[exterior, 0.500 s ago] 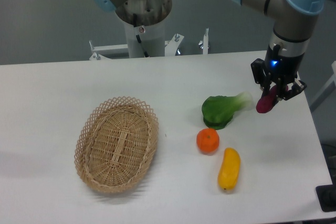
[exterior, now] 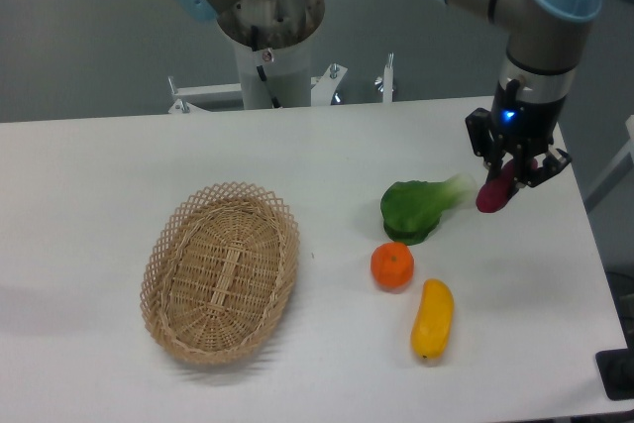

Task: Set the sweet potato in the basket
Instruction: 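Lift the purple sweet potato in the gripper and move it past the bok choy, then carry the sweet potato over the wicker basket and lower it inside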

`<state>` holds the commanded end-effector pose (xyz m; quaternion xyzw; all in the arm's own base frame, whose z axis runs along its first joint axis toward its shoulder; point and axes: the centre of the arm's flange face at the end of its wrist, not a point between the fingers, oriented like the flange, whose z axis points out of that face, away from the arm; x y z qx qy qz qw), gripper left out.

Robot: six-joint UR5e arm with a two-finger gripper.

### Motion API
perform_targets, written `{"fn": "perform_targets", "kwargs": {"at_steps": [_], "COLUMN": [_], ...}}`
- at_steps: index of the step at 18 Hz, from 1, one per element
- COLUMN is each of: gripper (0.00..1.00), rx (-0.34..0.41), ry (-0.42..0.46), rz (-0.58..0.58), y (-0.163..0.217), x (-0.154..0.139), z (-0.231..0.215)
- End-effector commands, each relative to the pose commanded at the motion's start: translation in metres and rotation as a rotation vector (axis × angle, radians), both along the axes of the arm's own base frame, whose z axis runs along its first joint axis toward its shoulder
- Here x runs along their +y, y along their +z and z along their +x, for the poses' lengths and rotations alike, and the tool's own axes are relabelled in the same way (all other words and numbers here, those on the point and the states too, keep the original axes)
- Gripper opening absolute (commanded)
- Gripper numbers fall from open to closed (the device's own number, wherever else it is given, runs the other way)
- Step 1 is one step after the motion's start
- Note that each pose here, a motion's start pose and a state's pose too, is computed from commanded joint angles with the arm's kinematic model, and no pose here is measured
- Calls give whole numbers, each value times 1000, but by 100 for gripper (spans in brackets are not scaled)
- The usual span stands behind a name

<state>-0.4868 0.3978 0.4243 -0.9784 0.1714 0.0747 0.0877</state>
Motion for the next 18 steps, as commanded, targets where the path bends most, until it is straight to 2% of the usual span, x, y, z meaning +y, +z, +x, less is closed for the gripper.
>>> {"fn": "perform_targets", "kwargs": {"at_steps": [8,15,18], "gripper": [26,26,26], "rx": [-53,-117,-94], "ry": [136,210,231], "rz": [40,41,37], "y": [-20,-68,-90], "x": [72,129,146], "z": [87,193,236]}}
